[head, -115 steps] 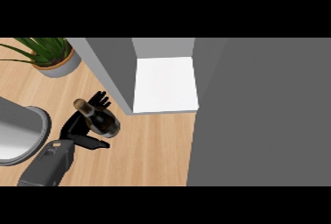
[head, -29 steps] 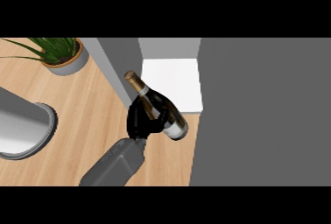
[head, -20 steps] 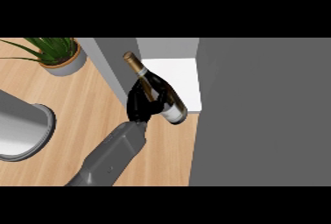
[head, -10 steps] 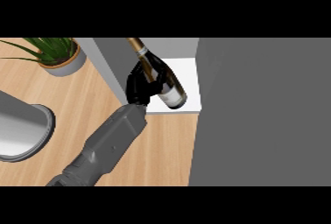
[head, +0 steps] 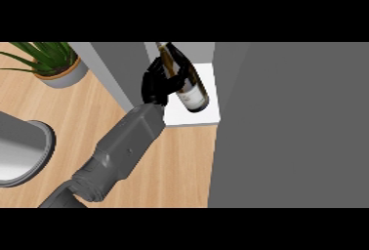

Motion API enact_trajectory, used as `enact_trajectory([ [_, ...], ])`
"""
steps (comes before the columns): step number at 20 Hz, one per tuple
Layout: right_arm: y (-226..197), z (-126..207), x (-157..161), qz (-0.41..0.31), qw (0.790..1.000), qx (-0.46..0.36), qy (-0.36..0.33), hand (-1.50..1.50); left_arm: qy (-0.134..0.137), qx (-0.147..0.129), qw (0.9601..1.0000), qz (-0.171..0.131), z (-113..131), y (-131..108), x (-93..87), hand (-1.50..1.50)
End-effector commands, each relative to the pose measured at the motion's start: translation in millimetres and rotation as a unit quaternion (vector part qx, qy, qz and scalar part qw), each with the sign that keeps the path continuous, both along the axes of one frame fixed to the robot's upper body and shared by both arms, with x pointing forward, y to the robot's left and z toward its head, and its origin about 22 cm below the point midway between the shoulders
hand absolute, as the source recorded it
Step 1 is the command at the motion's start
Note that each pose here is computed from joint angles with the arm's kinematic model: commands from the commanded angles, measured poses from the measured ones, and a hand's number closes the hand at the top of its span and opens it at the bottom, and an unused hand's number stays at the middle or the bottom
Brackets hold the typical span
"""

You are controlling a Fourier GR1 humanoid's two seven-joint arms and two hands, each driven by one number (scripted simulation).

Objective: Pick up the wine, place it into the cabinet and close the cabinet

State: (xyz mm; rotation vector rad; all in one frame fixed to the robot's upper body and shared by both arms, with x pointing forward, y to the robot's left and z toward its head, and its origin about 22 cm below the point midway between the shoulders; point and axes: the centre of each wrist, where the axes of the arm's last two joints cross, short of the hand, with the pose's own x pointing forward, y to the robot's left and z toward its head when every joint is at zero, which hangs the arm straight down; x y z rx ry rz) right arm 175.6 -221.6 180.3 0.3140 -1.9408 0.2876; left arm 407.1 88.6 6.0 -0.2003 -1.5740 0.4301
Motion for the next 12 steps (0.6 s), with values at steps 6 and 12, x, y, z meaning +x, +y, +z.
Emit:
enact_trajectory([
  [6, 12, 2, 11, 0.023, 1.000, 0.008, -0.008, -1.50, -0.006, -0.003, 0.9997, 0.022, -1, 0, 0.1, 1.50],
  [12, 6, 7, 22, 0.021, 1.000, -0.006, -0.008, -1.50, 0.009, -0.011, 0.9999, 0.009, -9, 2, -4.7, 1.50],
])
